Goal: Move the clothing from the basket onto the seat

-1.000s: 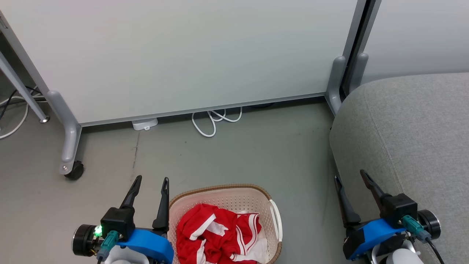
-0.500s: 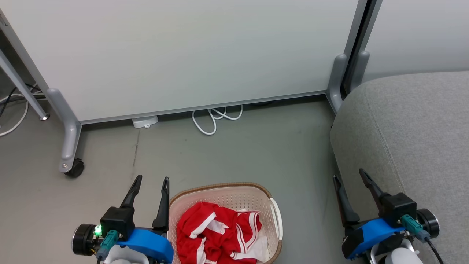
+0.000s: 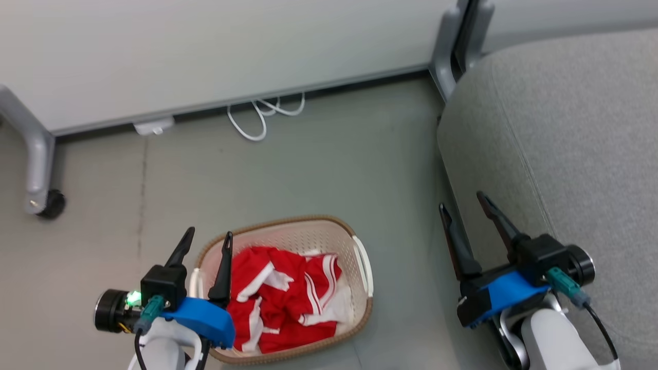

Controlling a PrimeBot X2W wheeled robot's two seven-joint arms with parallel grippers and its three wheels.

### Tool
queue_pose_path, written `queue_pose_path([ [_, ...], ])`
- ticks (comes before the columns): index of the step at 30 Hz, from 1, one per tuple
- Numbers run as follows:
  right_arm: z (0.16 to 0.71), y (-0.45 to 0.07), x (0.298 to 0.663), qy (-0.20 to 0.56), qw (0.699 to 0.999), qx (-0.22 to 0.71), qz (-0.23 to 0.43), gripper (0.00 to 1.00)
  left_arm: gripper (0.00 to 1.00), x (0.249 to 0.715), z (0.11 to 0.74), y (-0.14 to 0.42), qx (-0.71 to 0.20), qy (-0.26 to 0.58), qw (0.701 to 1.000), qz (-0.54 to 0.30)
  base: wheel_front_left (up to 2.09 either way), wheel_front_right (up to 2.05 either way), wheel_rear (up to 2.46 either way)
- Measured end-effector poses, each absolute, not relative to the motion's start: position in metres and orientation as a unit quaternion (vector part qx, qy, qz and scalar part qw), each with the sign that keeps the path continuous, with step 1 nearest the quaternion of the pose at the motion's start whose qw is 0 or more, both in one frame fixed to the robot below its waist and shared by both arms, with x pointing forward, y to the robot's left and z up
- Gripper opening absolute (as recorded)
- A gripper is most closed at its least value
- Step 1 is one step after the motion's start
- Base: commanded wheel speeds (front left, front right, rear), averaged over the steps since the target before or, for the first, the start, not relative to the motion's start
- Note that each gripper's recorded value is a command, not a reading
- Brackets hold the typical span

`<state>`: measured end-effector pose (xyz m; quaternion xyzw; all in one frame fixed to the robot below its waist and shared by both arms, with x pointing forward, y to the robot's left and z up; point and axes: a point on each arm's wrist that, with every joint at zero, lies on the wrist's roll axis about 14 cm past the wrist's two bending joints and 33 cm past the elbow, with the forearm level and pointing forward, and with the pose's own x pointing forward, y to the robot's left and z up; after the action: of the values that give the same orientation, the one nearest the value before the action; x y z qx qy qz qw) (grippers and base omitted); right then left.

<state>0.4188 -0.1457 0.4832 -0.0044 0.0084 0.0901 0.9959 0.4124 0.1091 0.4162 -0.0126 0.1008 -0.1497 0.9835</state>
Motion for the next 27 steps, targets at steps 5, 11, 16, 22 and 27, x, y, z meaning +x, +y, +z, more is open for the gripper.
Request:
queue_pose_path([
  [5,0.470,-0.152,0.439,0.019,0.996,-0.001,0.085,1.00,1.00,0.434,0.376,0.098,0.005,0.150,0.972,-0.180,0.00,0.00,0.00],
  [11,0.441,-0.162,0.457,0.046,0.996,0.004,0.074,1.00,1.00,0.445,0.311,0.083,0.041,0.226,0.945,-0.233,0.00,0.00,0.00],
  [16,0.415,-0.166,0.468,0.071,0.995,0.002,0.072,1.00,1.00,0.454,0.263,0.074,0.056,0.276,0.923,-0.264,0.00,0.00,0.00],
  [22,0.382,-0.174,0.475,0.103,0.993,0.003,0.065,1.00,1.00,0.452,0.207,0.066,0.074,0.330,0.893,-0.296,0.00,0.00,0.00],
  [27,0.356,-0.179,0.476,0.131,0.990,0.003,0.061,1.00,1.00,0.450,0.166,0.065,0.110,0.371,0.866,-0.317,0.00,0.00,0.00],
])
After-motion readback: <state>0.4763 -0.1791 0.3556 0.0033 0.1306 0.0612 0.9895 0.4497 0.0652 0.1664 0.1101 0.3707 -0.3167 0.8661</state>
